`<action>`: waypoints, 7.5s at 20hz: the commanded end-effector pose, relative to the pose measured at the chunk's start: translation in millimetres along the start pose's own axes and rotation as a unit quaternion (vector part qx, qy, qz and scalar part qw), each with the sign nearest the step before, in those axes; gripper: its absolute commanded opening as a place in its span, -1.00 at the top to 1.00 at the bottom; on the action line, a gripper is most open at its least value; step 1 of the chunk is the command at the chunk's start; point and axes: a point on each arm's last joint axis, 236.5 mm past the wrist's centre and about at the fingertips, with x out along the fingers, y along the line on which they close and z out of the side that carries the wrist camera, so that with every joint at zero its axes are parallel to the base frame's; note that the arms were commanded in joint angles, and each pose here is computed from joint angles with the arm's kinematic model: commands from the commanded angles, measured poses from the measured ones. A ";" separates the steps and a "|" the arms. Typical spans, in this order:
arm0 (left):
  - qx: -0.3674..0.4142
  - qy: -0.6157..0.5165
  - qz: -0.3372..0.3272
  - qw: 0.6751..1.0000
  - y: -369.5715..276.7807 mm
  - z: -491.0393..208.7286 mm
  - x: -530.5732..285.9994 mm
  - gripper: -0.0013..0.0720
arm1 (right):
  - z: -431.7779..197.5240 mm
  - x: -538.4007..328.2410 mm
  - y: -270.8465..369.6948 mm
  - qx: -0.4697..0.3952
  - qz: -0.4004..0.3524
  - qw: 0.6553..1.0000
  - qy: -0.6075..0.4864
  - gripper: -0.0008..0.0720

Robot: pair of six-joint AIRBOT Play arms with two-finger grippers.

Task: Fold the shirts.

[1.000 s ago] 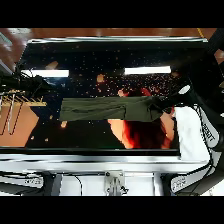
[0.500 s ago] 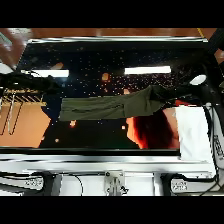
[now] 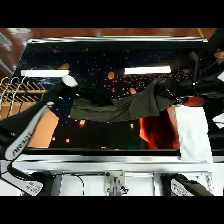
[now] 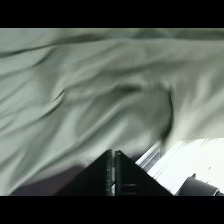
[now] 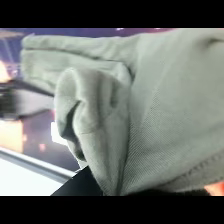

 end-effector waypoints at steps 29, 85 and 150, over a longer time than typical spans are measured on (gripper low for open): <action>0.114 -0.563 0.237 0.783 -88.7 7.0 -529.0 0.88 | -68.6 259.1 139.1 -0.031 0.083 0.995 0.036 0.77; 0.084 -0.458 0.280 0.840 -52.5 -29.2 -494.4 0.88 | 119.9 -147.9 -9.0 0.067 -0.030 0.976 -0.206 0.77; 0.082 -0.449 0.277 0.846 -47.4 -25.4 -490.0 0.88 | -194.7 -96.8 -279.8 0.298 -0.481 0.815 0.126 0.75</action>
